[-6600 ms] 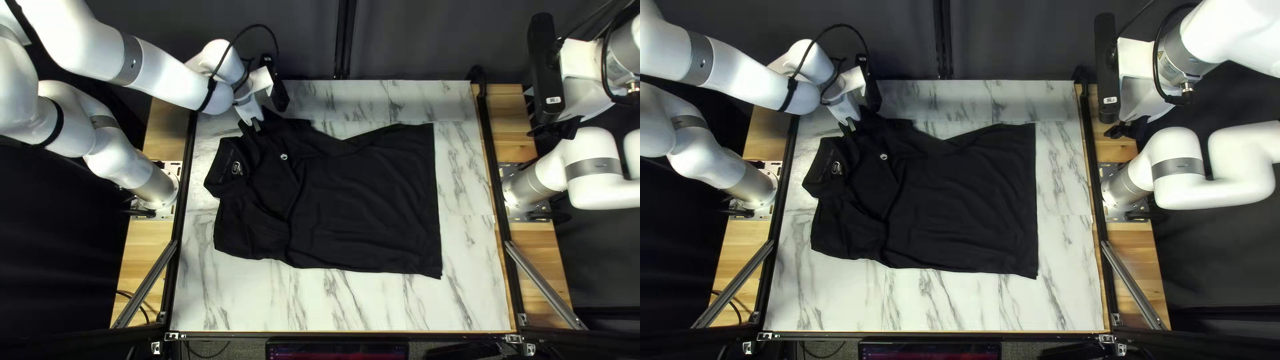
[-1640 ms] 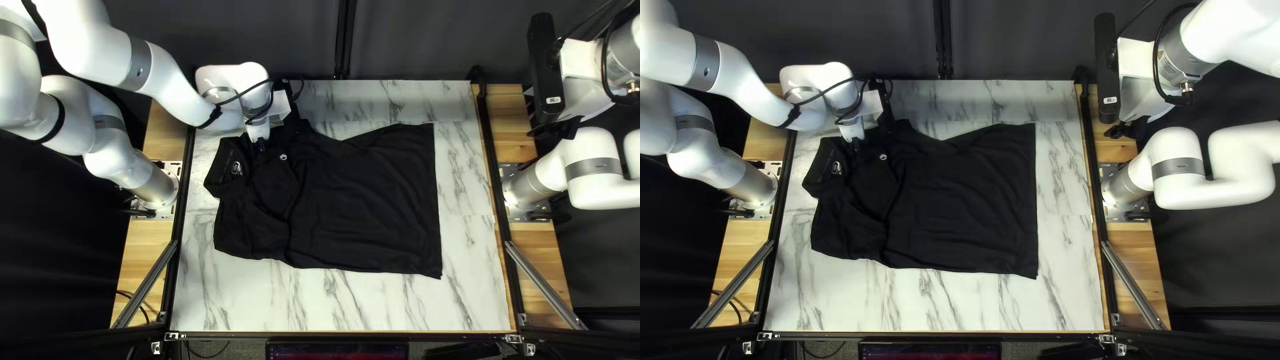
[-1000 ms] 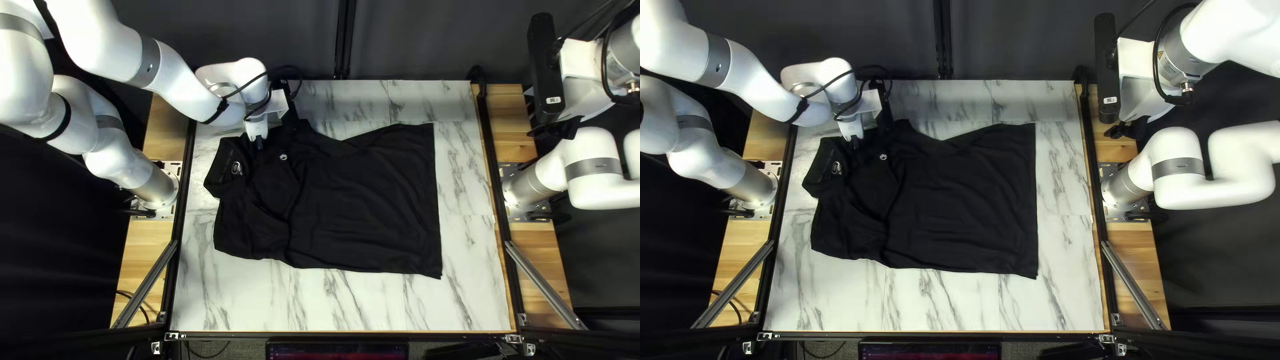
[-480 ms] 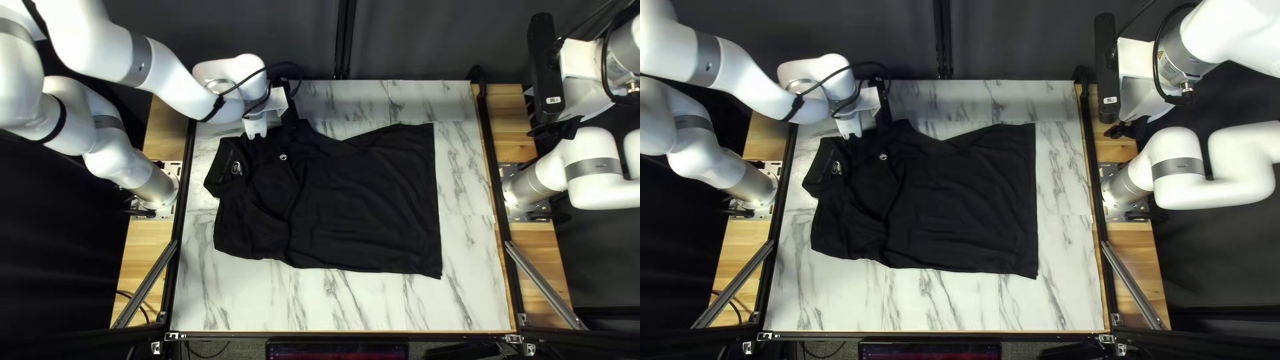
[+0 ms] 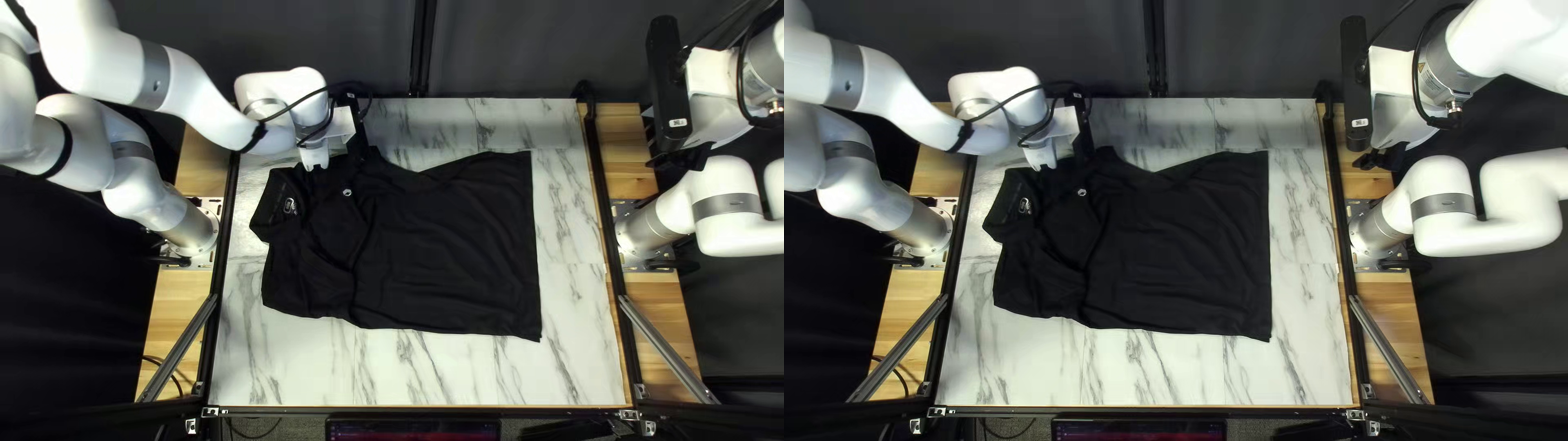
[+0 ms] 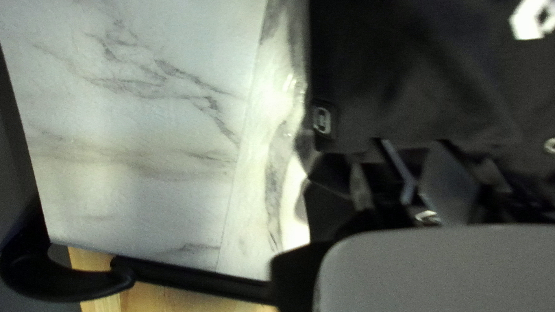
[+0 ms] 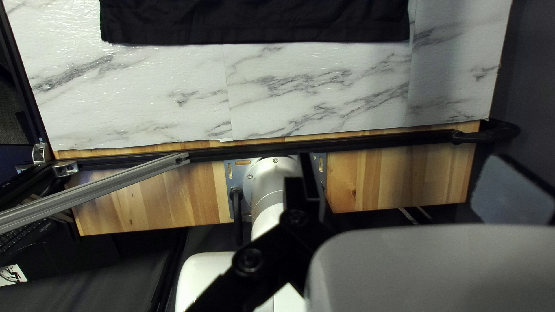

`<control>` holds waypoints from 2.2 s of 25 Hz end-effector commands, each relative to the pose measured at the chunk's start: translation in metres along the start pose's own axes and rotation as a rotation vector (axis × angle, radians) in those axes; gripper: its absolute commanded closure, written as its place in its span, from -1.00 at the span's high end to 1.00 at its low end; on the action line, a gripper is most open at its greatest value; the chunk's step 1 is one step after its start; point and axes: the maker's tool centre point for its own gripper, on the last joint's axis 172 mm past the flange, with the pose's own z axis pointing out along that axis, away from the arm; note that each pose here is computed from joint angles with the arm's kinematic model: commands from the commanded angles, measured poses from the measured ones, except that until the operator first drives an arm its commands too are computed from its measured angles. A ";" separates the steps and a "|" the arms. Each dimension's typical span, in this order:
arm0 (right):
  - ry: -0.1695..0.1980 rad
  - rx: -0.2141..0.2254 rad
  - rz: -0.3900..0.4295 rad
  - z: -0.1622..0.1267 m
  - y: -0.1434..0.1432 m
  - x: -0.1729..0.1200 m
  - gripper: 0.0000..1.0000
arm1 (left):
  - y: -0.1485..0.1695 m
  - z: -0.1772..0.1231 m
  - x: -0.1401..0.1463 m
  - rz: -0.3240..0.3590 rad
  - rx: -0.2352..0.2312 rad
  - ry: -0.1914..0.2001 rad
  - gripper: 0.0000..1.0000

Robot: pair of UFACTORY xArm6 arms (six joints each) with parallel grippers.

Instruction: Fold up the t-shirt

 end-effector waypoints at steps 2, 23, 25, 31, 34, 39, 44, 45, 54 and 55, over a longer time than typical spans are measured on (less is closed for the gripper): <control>0.000 0.000 0.000 0.000 0.000 0.000 1.00 | -0.002 0.005 -0.001 -0.012 -0.013 -0.011 1.00; 0.000 0.000 0.000 0.000 0.000 0.000 1.00 | -0.006 0.024 0.005 -0.001 -0.082 -0.032 -1.00; 0.000 0.000 0.000 0.000 0.000 0.000 1.00 | -0.006 0.024 0.006 0.002 -0.081 -0.031 -1.00; 0.000 0.000 0.000 0.000 0.000 0.000 1.00 | 0.000 0.005 0.006 0.009 -0.067 -0.022 -1.00; 0.000 0.000 0.000 0.000 0.000 0.000 1.00 | 0.007 -0.016 0.006 0.012 -0.045 -0.006 -1.00; 0.000 0.000 0.000 0.000 0.000 0.000 1.00 | 0.036 -0.049 0.011 0.034 0.012 0.052 -1.00; 0.000 0.000 0.000 0.000 0.000 0.000 1.00 | 0.081 -0.075 0.012 0.098 0.074 0.135 -1.00; 0.000 0.000 0.000 0.000 0.000 0.000 1.00 | 0.091 -0.077 0.012 0.116 0.083 0.149 -1.00; 0.000 0.000 0.000 0.000 0.000 0.000 1.00 | 0.149 -0.043 0.024 0.338 0.101 0.179 -1.00; 0.000 0.000 0.000 0.000 0.000 0.000 1.00 | 0.151 -0.038 0.025 0.369 0.097 0.173 -0.91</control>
